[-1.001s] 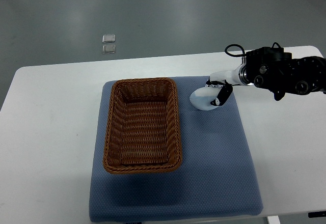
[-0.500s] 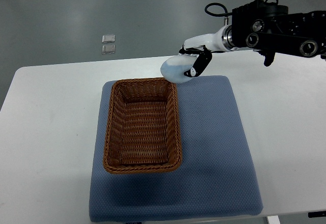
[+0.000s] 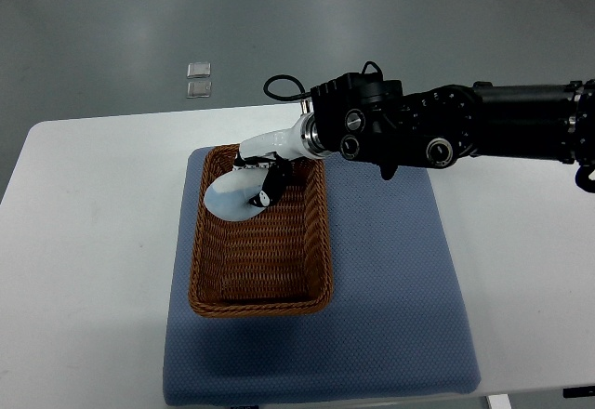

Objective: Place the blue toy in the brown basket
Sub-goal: 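Lower the toy into the basket and open the right hand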

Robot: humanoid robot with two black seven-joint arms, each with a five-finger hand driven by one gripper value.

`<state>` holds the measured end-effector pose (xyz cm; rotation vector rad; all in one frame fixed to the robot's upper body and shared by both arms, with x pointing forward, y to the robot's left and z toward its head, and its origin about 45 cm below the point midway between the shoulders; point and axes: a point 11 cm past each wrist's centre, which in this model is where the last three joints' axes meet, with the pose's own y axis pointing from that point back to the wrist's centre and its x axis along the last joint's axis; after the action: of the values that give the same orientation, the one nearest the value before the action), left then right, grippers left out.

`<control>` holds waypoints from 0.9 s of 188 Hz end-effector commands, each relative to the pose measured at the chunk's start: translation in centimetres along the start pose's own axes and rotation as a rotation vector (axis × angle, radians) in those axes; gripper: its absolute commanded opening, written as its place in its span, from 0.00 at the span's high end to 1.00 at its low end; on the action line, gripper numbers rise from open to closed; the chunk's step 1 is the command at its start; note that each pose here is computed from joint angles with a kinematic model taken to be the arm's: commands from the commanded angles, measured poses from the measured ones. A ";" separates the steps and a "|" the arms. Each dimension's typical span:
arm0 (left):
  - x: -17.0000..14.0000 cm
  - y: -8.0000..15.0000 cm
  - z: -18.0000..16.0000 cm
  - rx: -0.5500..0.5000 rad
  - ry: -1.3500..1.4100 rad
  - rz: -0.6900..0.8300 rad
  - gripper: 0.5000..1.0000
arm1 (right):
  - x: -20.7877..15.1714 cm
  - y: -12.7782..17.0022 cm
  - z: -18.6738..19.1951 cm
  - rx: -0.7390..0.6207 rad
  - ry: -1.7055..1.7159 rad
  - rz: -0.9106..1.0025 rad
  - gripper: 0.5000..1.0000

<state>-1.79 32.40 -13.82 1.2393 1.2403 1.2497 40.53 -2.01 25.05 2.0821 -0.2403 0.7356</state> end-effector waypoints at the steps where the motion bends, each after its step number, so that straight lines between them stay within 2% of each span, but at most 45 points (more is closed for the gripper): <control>1: -0.1 0.0 0.0 0.001 -0.002 -0.001 0.00 | -0.9 -0.8 0.1 0.001 -0.014 -0.002 1.00; 42: -0.1 0.0 0.0 0.001 -0.002 -0.001 0.00 | -1.7 -1.6 0.8 -0.007 -0.037 -0.009 1.00; 47: -0.1 0.0 0.0 0.001 -0.002 -0.001 0.00 | -1.9 -1.6 0.9 -0.008 -0.040 -0.011 0.91; 60: -0.1 0.0 0.0 0.001 -0.002 -0.001 0.00 | -2.2 -1.8 1.2 -0.013 -0.048 -0.015 0.77; 69: -0.1 0.0 0.0 0.001 -0.002 -0.001 0.00 | -2.5 -1.9 1.6 -0.020 -0.050 -0.018 0.62; 93: -0.1 0.0 0.0 0.001 -0.002 -0.003 0.00 | -3.0 -2.2 2.3 -0.031 -0.060 -0.025 0.40; 111: -0.1 0.0 0.0 0.001 -0.002 -0.001 0.00 | -2.9 -2.2 2.4 -0.024 -0.064 -0.022 0.29; 122: -0.1 0.0 0.0 0.001 -0.002 -0.001 0.00 | -2.9 -2.2 2.2 -0.010 -0.063 -0.022 0.26; 129: -0.1 0.0 0.0 0.001 -0.002 -0.001 0.00 | -2.8 -2.1 2.0 -0.001 -0.061 -0.023 0.21; 169: -0.1 0.0 0.0 0.001 -0.002 -0.003 0.00 | -1.1 -1.4 0.8 0.027 -0.059 -0.016 0.20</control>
<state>-1.80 32.34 -13.83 1.2394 1.2403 1.2471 40.24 -2.22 21.94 2.1212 -0.2538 0.6643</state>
